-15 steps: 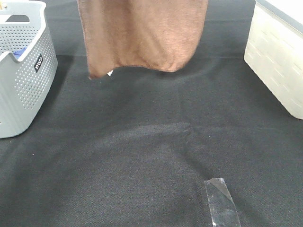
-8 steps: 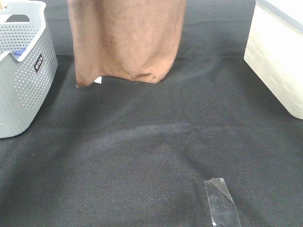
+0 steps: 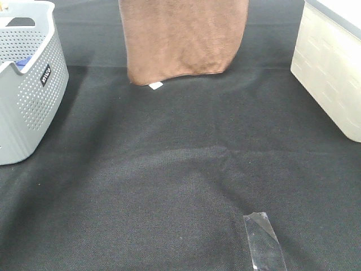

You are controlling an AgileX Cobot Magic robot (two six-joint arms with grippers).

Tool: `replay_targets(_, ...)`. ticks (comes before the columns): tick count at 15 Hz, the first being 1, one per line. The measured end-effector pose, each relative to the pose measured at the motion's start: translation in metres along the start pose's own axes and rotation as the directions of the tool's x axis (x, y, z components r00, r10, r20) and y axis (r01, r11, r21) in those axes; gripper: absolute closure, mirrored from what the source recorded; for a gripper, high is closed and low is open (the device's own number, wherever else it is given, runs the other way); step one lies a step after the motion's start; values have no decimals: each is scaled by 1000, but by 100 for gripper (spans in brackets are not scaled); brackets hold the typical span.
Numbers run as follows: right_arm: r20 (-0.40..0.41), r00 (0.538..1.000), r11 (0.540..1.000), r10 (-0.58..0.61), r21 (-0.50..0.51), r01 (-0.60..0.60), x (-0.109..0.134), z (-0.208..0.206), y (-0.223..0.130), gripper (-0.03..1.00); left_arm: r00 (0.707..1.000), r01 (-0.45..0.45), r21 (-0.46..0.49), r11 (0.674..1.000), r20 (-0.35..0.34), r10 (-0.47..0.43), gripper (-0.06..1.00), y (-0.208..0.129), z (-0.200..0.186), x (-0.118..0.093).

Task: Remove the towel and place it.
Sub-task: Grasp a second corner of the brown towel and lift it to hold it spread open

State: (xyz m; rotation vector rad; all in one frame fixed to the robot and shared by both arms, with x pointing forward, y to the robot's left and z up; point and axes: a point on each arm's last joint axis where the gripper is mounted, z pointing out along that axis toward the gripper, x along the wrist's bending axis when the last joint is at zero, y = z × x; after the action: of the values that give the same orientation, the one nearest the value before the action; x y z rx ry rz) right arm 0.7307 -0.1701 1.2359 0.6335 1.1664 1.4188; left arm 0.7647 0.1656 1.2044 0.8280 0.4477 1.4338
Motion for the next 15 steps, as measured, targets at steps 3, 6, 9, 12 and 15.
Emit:
replay_targets(3,5,1000,1000,25,3,-25,0,0,-1,96,1000,0,54,999,7,0,94,-4,0,0)
replay_targets(6,47,998,995,51,79,-55,-3,0,-10,96,999,-25,195,981,46,16,94,-16,-1,-9)
replay_targets(9,191,972,924,139,327,-197,-10,-5,-39,96,990,-79,543,836,144,-1,94,-41,-14,-38)
replay_targets(12,221,960,708,173,649,-277,-4,-24,-67,96,973,-145,830,539,220,-76,94,-51,-40,-54)
replay_targets(15,111,974,474,199,859,-195,6,-47,-71,96,965,-178,931,318,229,-129,94,-19,-54,-45)
